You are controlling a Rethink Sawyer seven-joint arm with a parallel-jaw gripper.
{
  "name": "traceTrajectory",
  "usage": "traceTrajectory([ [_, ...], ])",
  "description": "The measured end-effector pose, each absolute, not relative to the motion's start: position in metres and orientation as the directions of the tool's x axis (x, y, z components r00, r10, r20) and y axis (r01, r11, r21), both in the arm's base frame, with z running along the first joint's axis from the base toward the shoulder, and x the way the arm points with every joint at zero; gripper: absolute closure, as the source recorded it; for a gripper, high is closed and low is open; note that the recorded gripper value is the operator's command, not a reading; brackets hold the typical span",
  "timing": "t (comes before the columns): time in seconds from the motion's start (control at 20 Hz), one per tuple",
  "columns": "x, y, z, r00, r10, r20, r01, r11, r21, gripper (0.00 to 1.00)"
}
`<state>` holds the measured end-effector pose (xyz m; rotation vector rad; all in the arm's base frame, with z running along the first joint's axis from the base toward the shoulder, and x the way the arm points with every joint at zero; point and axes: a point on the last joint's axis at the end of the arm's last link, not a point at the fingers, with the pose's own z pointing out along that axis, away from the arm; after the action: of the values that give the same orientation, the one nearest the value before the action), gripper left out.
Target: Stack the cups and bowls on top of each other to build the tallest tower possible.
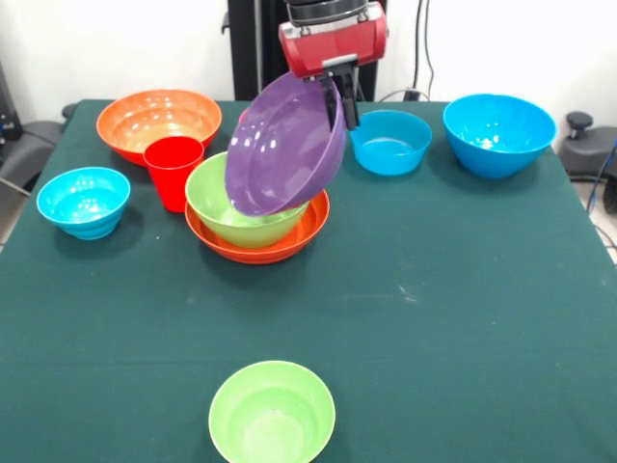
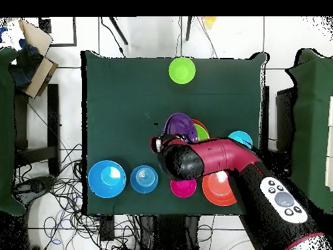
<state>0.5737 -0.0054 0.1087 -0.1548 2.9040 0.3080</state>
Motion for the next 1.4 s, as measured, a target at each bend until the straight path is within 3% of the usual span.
traceTrajectory([
  [0.7,0.539,-0.016,0.101,-0.969,-0.142,-0.204,-0.176,0.971,0.163,1.0],
  [0.75,0.537,-0.018,0.098,-0.966,-0.151,-0.208,-0.185,0.97,0.156,0.0],
  [1.4,0.532,-0.018,0.089,-0.954,-0.185,-0.235,-0.219,0.967,0.129,0.0],
])
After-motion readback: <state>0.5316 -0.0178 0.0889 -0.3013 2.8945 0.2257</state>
